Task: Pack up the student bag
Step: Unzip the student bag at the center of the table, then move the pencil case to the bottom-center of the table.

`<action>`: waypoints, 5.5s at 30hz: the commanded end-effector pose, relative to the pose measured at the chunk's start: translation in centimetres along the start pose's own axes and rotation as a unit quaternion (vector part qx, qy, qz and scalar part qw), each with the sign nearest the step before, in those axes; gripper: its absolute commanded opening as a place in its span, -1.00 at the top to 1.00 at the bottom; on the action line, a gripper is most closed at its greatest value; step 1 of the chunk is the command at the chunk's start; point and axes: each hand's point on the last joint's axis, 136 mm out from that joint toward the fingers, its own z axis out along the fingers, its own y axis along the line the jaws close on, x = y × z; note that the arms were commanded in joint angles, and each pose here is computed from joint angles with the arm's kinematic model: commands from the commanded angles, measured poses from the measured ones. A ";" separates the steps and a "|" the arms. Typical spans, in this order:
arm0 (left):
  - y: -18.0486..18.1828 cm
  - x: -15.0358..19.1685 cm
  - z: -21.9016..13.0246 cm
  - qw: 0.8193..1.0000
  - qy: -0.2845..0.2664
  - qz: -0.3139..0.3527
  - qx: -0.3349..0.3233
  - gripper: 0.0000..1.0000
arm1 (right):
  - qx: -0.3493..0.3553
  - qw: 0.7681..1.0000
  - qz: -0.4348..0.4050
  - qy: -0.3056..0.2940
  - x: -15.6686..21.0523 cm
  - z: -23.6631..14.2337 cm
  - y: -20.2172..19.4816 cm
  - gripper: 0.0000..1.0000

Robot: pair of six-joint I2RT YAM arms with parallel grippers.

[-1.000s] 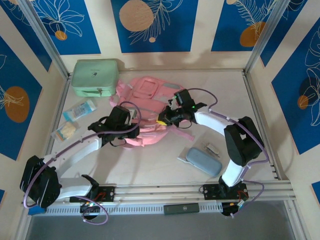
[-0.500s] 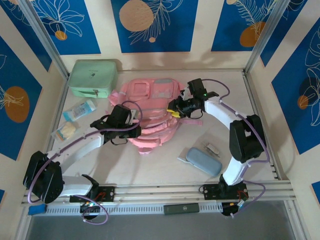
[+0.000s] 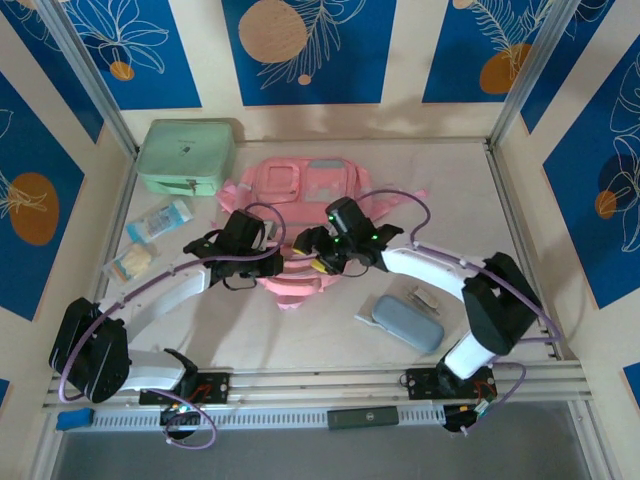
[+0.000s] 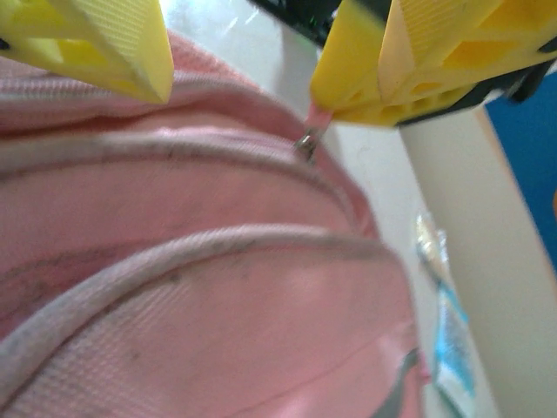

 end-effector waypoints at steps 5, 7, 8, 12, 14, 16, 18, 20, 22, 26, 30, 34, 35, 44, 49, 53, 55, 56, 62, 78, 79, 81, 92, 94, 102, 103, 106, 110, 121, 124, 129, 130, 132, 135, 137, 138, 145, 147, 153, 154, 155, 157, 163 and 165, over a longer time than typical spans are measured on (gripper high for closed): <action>-1.0 0.5 0.3 1.000 0.015 -0.003 0.027 1.00 | 0.022 0.994 0.047 -0.091 -3.0 2.4 1.0 -0.05; -1.0 0.5 0.3 1.000 0.016 -0.002 0.024 1.00 | 0.047 0.991 0.044 -0.117 -3.6 2.3 0.6 0.04; -1.0 0.6 0.3 1.000 0.016 -0.002 0.025 1.00 | 0.051 0.990 0.038 -0.125 -3.9 2.5 0.6 0.10; -0.8 0.7 0.2 1.000 0.016 -0.001 0.021 1.00 | 0.051 0.989 -0.022 -0.139 -4.8 3.0 1.7 0.45; -0.6 0.8 0.0 1.000 0.014 -0.002 0.015 1.00 | 0.076 0.988 -0.035 -0.132 -4.8 2.8 1.4 0.75; -0.4 1.0 -0.2 1.000 0.013 -0.002 0.012 1.00 | 0.067 0.989 -0.055 -0.122 -4.4 2.3 1.7 0.88; -0.3 1.3 -0.4 1.000 0.016 -0.004 0.011 1.00 | 0.051 0.990 -0.079 -0.106 -3.9 1.8 2.0 0.96; 0.0 2.1 -0.6 1.000 0.027 -0.003 0.010 1.00 | 0.044 0.993 -0.074 -0.079 -3.9 0.9 1.0 1.00; 0.7 3.2 -0.9 0.999 0.041 -0.002 -0.003 1.00 | 0.015 0.996 -0.075 -0.044 -4.5 0.1 0.6 1.00; 3.7 5.0 -1.6 0.997 0.044 -0.008 -0.065 1.00 | -0.014 0.998 -0.055 0.019 -5.8 -2.1 -0.8 1.00; 6.2 5.9 -2.0 0.993 0.039 -0.020 -0.112 1.00 | -0.081 0.995 -0.050 0.036 -7.2 -5.4 -0.2 1.00; 7.9 4.5 -2.0 0.991 0.011 -0.035 -0.132 1.00 | -0.101 0.993 -0.053 0.044 -8.2 -7.8 0.4 1.00; 8.4 3.7 -2.0 0.990 0.000 -0.042 -0.137 1.00 | -0.103 0.992 -0.053 0.046 -8.4 -8.2 0.4 1.00; 11.8 -3.6 -3.1 0.973 -0.148 -0.059 -0.169 1.00 | -0.104 0.989 -0.070 0.077 -10.3 -9.3 -0.8 1.00; 13.9 -6.3 -2.8 0.965 -0.172 -0.070 -0.183 1.00 | -0.125 0.986 -0.060 0.094 -10.7 -9.0 -0.8 1.00; 13.1 -8.0 -1.9 0.971 -0.176 -0.069 -0.147 1.00 | -0.119 0.985 -0.072 0.104 -9.2 -6.6 0.2 1.00; 12.6 -9.0 -1.6 0.973 -0.177 -0.067 -0.135 1.00 | -0.113 0.987 -0.072 0.091 -8.8 -5.3 1.0 1.00; 12.8 -9.4 -1.5 0.973 -0.174 -0.072 -0.137 1.00 | -0.116 0.987 -0.071 0.085 -8.6 -4.7 1.6 1.00; 13.4 -11.1 -0.9 0.977 -0.141 -0.085 -0.134 1.00 | -0.102 0.990 -0.087 0.042 -8.0 -2.9 4.1 0.76; 5.1 -0.1 -4.0 0.985 -0.115 -0.129 0.026 -0.08 | 0.224 0.971 -0.083 -0.014 -1.0 -12.9 -11.5 -0.57; 4.6 0.6 -4.0 0.984 -0.114 -0.133 0.029 -0.09 | 0.250 0.965 -0.071 -0.030 -1.0 -13.8 -12.8 -0.62; 3.3 1.7 -4.0 0.983 -0.117 -0.136 0.044 -0.11 | 0.280 0.958 -0.035 -0.051 -0.5 -15.4 -15.2 -0.74; -1.6 5.1 -2.0 0.985 -0.100 -0.103 0.098 -0.29 | 0.399 0.892 0.158 -0.141 1.7 -21.0 -24.7 -0.98; -2.1 5.3 -1.7 0.985 -0.096 -0.093 0.106 -0.31 | 0.401 0.885 0.189 -0.144 2.4 -21.0 -25.9 -0.99; -1.7 6.1 -1.1 0.990 -0.074 -0.076 0.090 -0.47 | 0.384 0.884 0.238 -0.121 4.0 -18.9 -28.1 -0.98; -1.6 6.3 -1.0 0.990 -0.072 -0.076 0.090 -0.48 | 0.378 0.887 0.238 -0.114 4.2 -18.5 -28.0 -0.98; -1.0 6.9 -0.7 0.991 -0.066 -0.084 0.081 -0.49 | 0.345 0.902 0.242 -0.092 4.5 -16.9 -26.8 -0.98; -0.7 7.3 -0.6 0.991 -0.057 -0.092 0.076 -0.50 | 0.285 0.929 0.224 -0.071 5.4 -14.2 -23.5 -0.98; -7.1 6.8 2.0 0.988 -0.042 -0.083 0.122 -0.46 | 0.253 0.963 0.092 -0.011 6.6 -12.5 -19.2 -0.99; -9.6 6.6 3.3 0.986 -0.043 -0.081 0.140 -0.41 | 0.174 0.981 0.067 0.050 6.3 -11.9 -19.0 -0.98; -13.6 6.7 5.9 0.986 -0.024 -0.067 0.150 -0.32 | 0.150 0.988 0.019 0.041 3.8 -13.6 -19.4 -0.99; -14.4 6.7 6.5 0.985 -0.020 -0.066 0.157 -0.27 | 0.138 0.990 0.013 0.039 3.1 -13.6 -19.2 -0.99; -15.6 6.7 7.4 0.984 -0.016 -0.066 0.166 -0.20 | 0.136 0.990 0.018 0.032 1.9 -13.7 -19.5 -0.99; -16.4 6.8 8.7 0.986 -0.014 -0.070 0.152 -0.17 | 0.142 0.989 0.039 0.030 0.9 -13.0 -21.0 -0.98; -16.4 7.0 9.9 0.986 -0.013 -0.082 0.143 -0.14 | 0.139 0.988 0.050 0.038 0.8 -12.2 -21.6 -0.99; -16.2 7.0 10.4 0.986 -0.012 -0.088 0.140 -0.12 | 0.137 0.988 0.051 0.041 0.8 -11.8 -21.6 -0.98; -15.5 7.3 13.2 0.989 -0.005 -0.100 0.110 0.00 | 0.102 0.990 0.041 0.090 3.1 -9.4 -21.1 -0.99; -14.9 7.2 13.4 0.991 -0.005 -0.099 0.091 0.01 | 0.084 0.990 0.042 0.103 3.9 -9.3 -20.6 -0.98; -11.9 7.0 13.2 0.992 -0.021 -0.108 0.053 0.11 | 0.044 0.993 0.020 0.109 5.4 -9.7 -18.7 -0.99; -11.4 7.0 13.2 0.992 -0.019 -0.114 0.051 0.13 | 0.039 0.993 0.013 0.108 5.3 -9.9 -18.5 -1.00; -11.1 7.0 13.2 0.991 -0.020 -0.120 0.050 0.15 | 0.033 0.994 0.005 0.108 5.2 -10.2 -18.2 -0.96; -10.5 7.0 13.0 0.991 -0.027 -0.125 0.049 0.20 | 0.041 0.994 -0.003 0.097 4.6 -11.0 -18.0 -0.92; -10.1 7.1 13.5 0.991 -0.022 -0.123 0.049 0.33 | 0.118 0.992 0.013 0.042 2.7 -12.1 -19.7 -0.98; -10.5 7.3 13.8 0.991 -0.015 -0.122 0.057 0.36 | 0.151 0.988 0.013 0.037 2.0 -12.1 -20.7 -0.98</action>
